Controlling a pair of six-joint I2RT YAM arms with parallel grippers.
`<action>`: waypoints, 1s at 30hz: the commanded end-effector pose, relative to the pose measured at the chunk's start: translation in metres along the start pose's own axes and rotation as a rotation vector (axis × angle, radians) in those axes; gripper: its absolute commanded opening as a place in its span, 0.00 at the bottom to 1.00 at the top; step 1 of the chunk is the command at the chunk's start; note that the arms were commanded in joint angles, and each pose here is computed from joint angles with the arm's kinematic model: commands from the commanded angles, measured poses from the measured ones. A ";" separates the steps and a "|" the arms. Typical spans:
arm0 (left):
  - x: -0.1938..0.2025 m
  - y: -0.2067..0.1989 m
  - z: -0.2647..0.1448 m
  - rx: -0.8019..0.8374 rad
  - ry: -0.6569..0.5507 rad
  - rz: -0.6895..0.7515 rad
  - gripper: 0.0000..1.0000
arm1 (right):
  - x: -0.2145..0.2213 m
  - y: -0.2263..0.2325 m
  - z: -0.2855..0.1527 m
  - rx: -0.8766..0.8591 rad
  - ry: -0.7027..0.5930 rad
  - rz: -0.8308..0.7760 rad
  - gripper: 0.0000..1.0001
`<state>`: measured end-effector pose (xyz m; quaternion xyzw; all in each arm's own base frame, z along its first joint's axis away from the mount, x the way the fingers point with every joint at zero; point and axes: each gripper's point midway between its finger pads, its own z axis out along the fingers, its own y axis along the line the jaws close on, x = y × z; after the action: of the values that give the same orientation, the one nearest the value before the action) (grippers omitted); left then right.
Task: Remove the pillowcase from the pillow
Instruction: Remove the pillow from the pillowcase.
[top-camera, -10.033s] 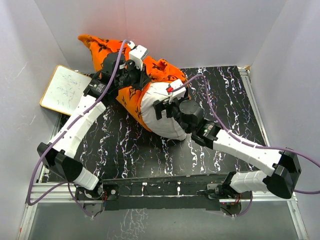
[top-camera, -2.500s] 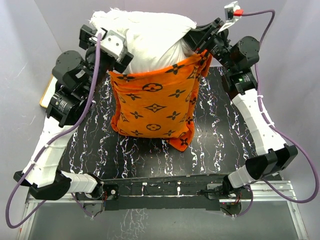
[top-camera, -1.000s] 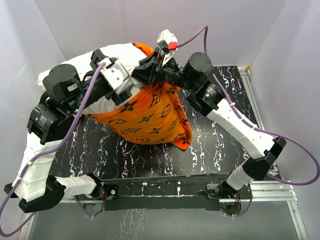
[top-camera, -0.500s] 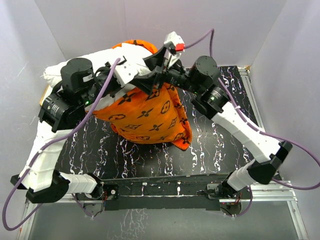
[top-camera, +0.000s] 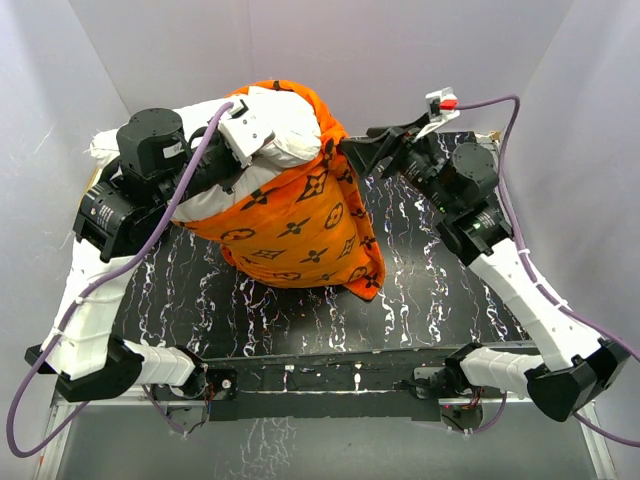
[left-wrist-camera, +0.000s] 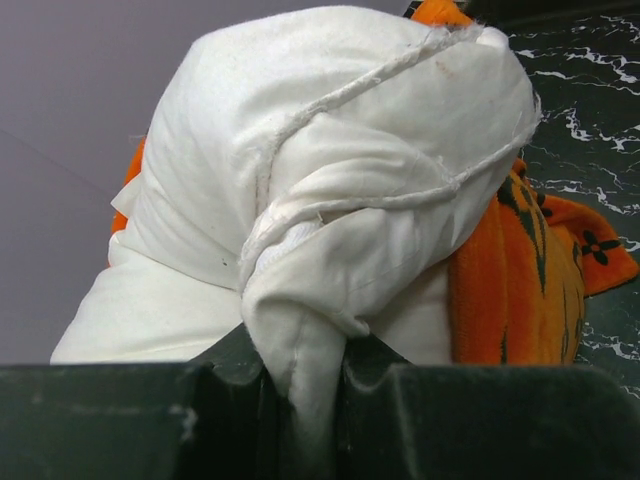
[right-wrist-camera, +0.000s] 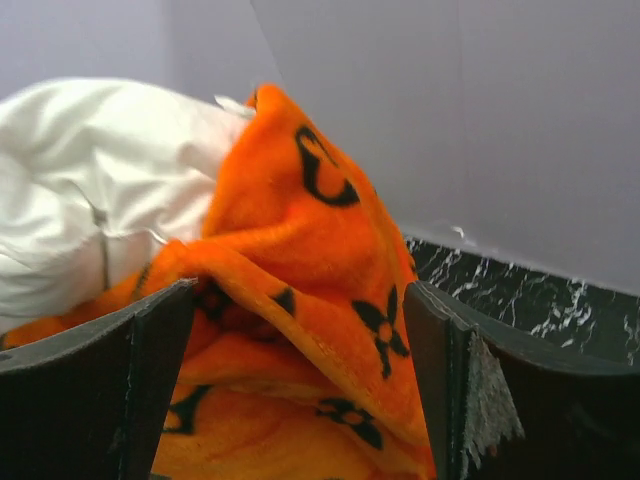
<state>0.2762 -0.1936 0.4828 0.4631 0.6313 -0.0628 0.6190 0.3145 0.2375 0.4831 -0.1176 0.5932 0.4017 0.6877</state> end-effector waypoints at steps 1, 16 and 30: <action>-0.003 -0.005 -0.013 0.020 -0.009 -0.036 0.00 | 0.020 0.010 0.002 -0.075 0.047 0.107 0.87; 0.004 -0.001 -0.017 -0.021 -0.005 -0.011 0.00 | 0.020 0.002 -0.012 -0.080 0.075 0.195 0.87; -0.004 0.004 -0.020 -0.038 -0.031 0.009 0.00 | 0.005 0.056 0.006 -0.279 0.079 0.248 0.86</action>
<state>0.2672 -0.1868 0.4814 0.4598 0.6274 -0.0622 0.6254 0.2862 0.2602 0.4713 -0.1346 0.5980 0.5346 0.5818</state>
